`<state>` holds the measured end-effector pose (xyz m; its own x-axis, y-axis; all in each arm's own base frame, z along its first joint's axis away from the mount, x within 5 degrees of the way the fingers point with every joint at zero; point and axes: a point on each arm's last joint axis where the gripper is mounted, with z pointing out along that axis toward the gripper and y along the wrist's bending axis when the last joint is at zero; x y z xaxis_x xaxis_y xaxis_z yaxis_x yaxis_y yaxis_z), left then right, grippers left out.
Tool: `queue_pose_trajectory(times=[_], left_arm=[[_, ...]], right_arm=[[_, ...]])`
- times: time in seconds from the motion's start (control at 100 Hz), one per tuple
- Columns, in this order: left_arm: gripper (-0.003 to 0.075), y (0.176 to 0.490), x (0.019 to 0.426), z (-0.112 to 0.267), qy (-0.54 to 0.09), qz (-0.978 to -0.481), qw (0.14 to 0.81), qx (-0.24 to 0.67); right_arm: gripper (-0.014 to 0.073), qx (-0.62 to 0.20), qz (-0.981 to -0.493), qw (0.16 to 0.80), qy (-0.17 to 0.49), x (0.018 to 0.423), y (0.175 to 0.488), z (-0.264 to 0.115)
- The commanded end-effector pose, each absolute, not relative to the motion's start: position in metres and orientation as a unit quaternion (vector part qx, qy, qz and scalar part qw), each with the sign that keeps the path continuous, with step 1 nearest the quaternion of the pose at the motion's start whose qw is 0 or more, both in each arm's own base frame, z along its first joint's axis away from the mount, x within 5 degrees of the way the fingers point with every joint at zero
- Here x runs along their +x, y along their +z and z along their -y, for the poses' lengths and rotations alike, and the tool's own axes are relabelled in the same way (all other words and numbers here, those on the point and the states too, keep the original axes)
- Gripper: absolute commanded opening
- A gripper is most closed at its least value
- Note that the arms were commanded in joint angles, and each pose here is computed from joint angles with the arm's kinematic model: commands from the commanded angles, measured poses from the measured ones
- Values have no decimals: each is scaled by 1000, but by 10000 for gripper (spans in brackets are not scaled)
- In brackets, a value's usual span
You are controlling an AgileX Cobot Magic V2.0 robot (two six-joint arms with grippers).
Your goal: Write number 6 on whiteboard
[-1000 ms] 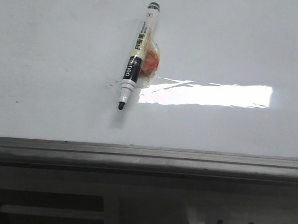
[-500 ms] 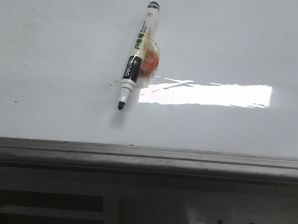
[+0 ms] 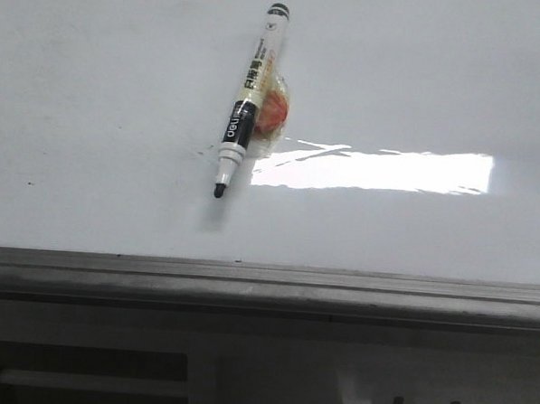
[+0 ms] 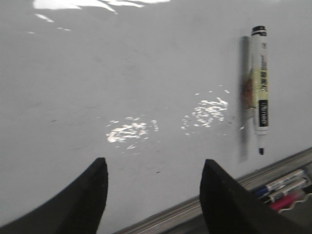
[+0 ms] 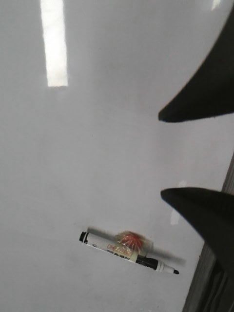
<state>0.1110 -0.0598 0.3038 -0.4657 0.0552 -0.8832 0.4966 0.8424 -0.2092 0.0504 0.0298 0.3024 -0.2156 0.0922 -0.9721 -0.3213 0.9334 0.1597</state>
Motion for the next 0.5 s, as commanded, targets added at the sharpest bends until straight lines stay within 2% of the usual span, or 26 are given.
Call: queue_pose_trajectory(times=[0.0,0.26,0.49], left_arm=[[395,319,127,76,-270,-800,510,165],[388,296,144,135,-315,-800,467,209],[389,278,152,172,-292,-797,490,199]], right_arm=[[383,-68,-752,636,160,56,315,-29],[383,-71,-758,627,162,57,314,-29],[383,-72,-760,625,163,56,313,-30]])
